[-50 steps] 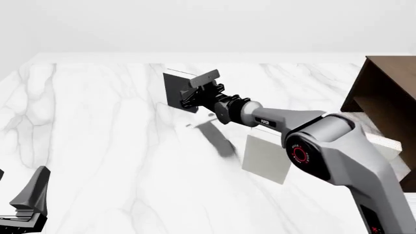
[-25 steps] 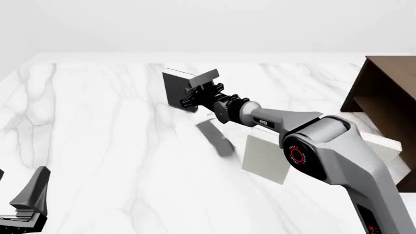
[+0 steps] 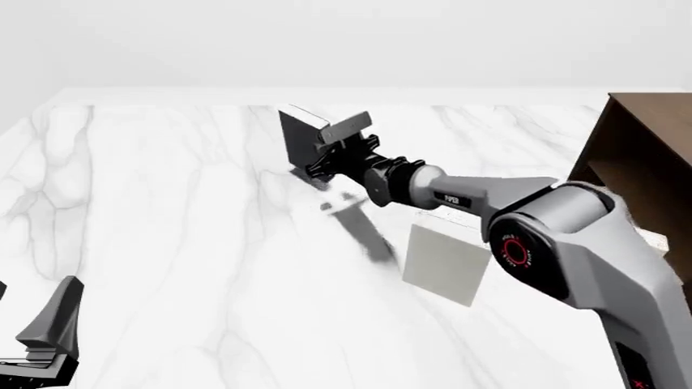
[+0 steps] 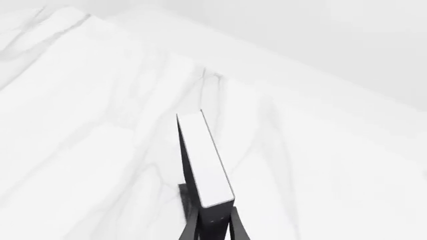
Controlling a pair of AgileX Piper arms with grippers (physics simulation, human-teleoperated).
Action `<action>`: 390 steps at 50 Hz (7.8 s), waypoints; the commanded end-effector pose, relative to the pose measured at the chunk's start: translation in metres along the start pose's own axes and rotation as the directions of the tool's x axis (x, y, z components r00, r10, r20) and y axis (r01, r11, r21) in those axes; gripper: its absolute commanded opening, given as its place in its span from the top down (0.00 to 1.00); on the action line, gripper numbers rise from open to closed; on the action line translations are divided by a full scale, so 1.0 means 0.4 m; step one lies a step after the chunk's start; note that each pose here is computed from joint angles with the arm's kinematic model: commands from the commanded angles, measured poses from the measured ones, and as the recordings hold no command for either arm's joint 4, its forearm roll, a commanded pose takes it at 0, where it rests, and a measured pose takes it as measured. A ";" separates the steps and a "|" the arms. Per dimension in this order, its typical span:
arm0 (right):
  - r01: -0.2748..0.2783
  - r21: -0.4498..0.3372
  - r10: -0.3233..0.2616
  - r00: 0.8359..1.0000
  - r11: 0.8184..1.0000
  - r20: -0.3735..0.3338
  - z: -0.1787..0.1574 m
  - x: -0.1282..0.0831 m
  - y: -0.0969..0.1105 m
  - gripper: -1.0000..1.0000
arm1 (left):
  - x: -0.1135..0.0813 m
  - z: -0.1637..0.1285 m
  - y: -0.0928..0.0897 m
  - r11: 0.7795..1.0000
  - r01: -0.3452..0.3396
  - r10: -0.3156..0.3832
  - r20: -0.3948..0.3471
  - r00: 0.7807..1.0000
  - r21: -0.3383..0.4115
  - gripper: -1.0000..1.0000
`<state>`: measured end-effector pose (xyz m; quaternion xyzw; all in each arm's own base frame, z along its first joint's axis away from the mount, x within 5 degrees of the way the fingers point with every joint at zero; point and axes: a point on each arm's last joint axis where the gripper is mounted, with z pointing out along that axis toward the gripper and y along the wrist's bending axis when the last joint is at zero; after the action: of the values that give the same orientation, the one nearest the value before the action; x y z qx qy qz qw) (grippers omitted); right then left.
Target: Pick up the book on the left and place it on top of the shelf.
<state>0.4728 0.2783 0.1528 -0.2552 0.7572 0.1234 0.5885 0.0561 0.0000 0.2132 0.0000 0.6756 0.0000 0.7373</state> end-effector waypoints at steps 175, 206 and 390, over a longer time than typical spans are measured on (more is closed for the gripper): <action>0.302 0.556 -0.404 0.912 0.775 0.067 -1.112 -0.295 -0.236 1.00 | 0.000 0.000 0.000 1.000 0.000 0.000 0.000 1.000 0.000 0.00; 0.330 0.631 -0.412 0.911 0.702 -0.018 -1.179 -0.273 -0.246 1.00 | 0.000 0.000 0.000 1.000 0.000 0.000 0.000 1.000 0.000 0.00; 0.614 0.728 -0.331 0.785 0.304 -0.524 -1.165 -0.113 -0.573 1.00 | 0.000 0.000 0.000 1.000 0.000 0.000 0.000 1.000 0.000 0.00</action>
<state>0.2083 -0.1233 0.3512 -0.1537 0.6762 -0.4942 0.5242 0.0561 0.0000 0.2132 0.0000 0.6756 0.0000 0.7373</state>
